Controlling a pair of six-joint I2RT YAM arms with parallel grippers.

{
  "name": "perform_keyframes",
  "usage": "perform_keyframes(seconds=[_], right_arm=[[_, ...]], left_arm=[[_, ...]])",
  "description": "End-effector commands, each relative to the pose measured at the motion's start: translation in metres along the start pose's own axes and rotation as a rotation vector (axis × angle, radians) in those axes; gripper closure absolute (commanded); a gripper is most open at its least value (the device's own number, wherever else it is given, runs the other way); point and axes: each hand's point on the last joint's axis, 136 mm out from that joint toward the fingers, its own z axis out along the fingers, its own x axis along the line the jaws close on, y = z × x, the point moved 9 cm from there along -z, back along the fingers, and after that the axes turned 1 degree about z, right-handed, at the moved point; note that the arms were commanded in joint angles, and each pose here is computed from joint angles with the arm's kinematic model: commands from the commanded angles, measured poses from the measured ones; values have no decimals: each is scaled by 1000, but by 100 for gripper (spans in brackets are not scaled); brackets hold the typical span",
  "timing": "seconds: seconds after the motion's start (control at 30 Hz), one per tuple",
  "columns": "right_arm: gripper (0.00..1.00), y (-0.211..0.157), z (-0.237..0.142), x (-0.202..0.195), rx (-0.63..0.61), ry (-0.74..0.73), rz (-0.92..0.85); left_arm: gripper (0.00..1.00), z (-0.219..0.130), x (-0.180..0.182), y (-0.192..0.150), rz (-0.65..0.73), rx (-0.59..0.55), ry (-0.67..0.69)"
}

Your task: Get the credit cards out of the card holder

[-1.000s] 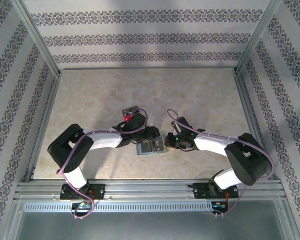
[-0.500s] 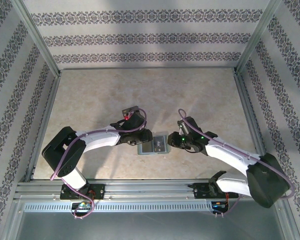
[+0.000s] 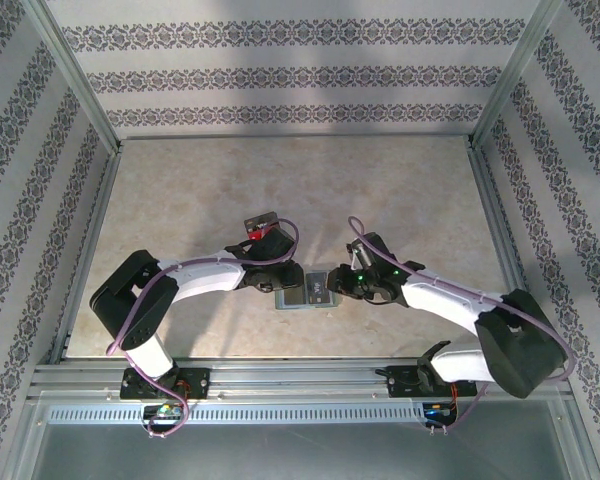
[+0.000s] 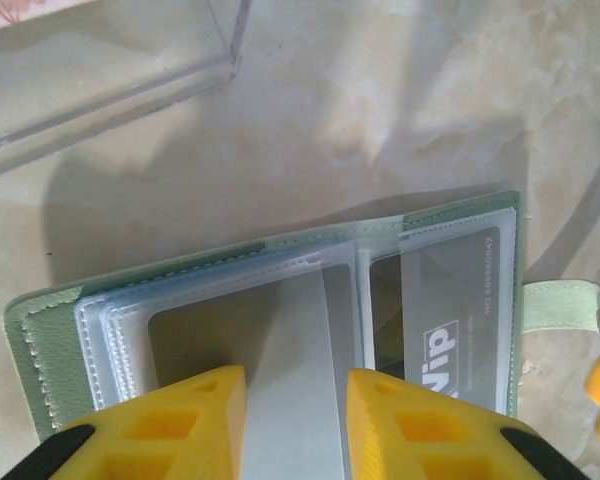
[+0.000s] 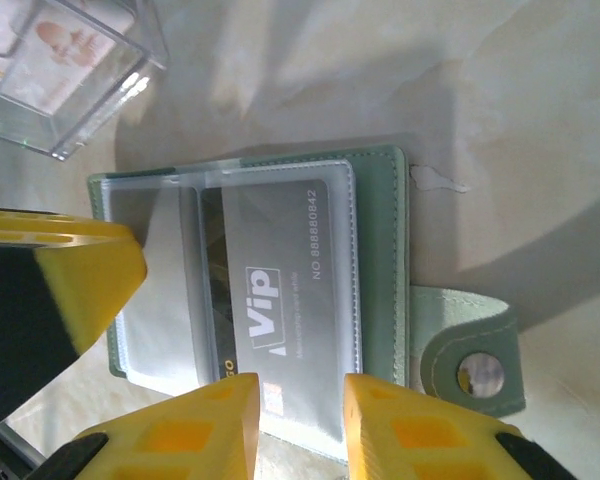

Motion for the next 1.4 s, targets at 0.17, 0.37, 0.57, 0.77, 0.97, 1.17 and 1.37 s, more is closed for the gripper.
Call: perform_keyframes(seconds=[0.17,0.37,0.57,0.77,0.97,1.17,1.37], right_arm=[[72,8,15,5,22,33,6],[72,9,20,1,32,32,18],[72,8,26,-3,44,15,32],[71,6,20,-7,23,-5,37],[70,6,17,-8,15,-12,37],[70,6,12,-7,2,-22,32],[70,4,17,-11,17,-34,37]], left_arm=[[71,8,3,-4,27,33,39],[71,9,5,-5,25,36,44],[71,10,5,-6,19,37,47],[72,10,6,-6,15,38,51],[73,10,6,-6,14,40,51],[73,9,6,-6,13,38,51],[73,10,5,-6,14,38,47]])
